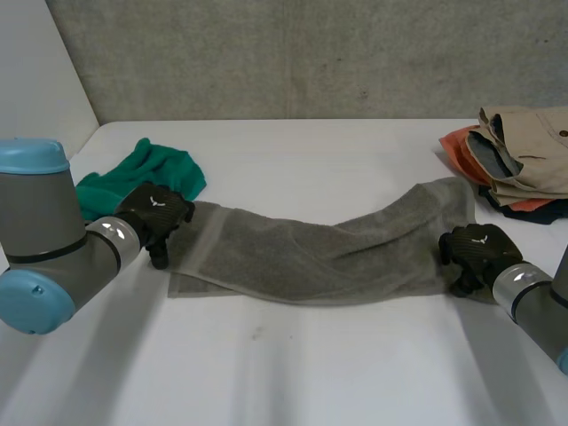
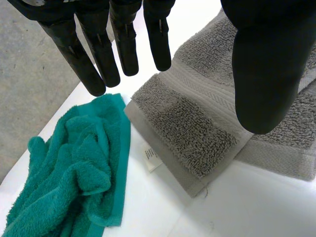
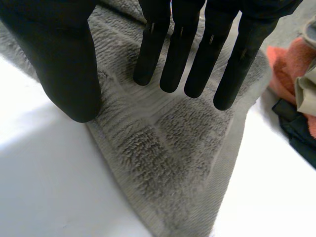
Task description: Fold the laundry.
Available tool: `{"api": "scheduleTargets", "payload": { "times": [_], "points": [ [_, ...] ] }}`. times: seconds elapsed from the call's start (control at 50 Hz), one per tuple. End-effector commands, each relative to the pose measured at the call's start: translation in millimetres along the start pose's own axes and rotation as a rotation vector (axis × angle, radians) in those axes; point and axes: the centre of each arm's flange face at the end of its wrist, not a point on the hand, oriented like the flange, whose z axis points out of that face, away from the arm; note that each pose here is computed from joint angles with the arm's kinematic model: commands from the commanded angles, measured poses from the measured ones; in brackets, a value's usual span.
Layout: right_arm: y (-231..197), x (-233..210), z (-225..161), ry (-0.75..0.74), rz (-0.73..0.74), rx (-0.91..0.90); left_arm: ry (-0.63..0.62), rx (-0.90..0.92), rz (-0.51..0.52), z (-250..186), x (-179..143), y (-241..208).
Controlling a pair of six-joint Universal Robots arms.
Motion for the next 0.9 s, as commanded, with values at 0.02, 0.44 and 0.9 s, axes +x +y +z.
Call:
{"api": "scheduleTargets", "payload": {
  "times": [0.02, 0.44, 0.9],
  "points": [
    [-1, 3, 6, 0.016, -0.003, 0.018, 0.000, 0.002, 0.000, -1, -1, 0],
    [-85, 23, -41, 0.051, 0.082, 0.184, 0.055, -0.041, 0.058, 9, 17, 16],
    [-152, 31, -85, -0.025, 0.182, 0.283, 0.038, -0.012, 0.121, 57, 37, 10]
  ]
}}
